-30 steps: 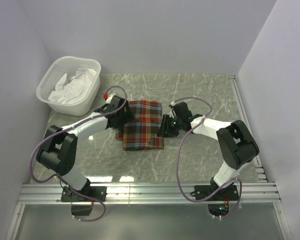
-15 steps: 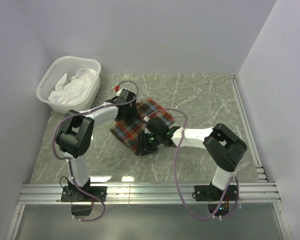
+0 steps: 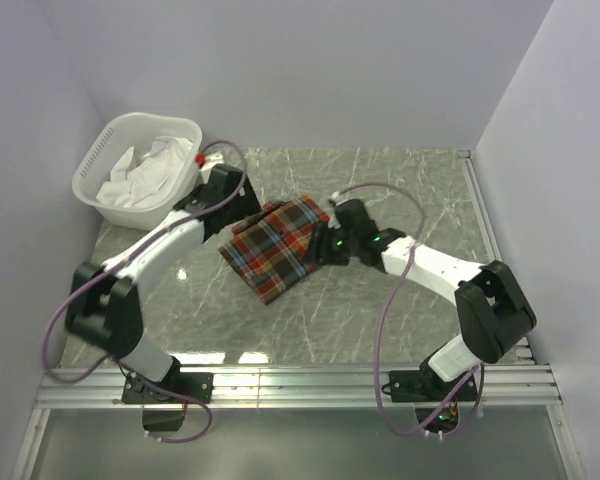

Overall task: Fold and stack the long sleeve shirts
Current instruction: Fold the shirt

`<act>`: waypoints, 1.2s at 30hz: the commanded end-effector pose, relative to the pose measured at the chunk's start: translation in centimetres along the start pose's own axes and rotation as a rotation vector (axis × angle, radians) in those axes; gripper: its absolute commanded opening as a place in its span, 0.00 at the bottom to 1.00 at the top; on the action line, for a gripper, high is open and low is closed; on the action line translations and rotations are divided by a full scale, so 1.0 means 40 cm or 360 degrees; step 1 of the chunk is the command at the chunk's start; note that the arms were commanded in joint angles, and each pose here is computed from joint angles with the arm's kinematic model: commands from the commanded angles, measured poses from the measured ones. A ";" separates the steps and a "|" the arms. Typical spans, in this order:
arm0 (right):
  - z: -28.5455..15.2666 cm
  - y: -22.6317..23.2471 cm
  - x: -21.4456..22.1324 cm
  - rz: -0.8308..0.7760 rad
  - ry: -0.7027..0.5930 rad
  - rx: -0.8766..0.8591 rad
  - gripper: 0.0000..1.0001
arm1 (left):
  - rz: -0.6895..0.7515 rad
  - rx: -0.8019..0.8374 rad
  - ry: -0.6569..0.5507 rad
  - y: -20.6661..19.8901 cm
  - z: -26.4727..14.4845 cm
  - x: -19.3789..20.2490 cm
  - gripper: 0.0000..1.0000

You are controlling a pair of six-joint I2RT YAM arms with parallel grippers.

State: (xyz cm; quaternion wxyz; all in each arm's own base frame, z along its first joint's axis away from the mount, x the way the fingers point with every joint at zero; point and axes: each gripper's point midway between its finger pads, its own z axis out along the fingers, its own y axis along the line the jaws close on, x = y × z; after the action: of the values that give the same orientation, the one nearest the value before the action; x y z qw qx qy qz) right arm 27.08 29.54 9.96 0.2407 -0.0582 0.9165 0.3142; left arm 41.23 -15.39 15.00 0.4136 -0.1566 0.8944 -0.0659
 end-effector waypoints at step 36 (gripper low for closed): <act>0.062 -0.154 0.047 0.0353 0.0125 -0.0026 0.41 | -0.0153 -0.0369 0.0360 0.216 0.088 0.189 0.58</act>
State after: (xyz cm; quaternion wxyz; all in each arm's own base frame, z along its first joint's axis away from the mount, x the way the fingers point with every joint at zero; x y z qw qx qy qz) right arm 29.45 24.56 2.40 0.1660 0.0089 0.9330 0.3191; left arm 36.49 -10.71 2.98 0.2636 -0.2599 0.9285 -0.0312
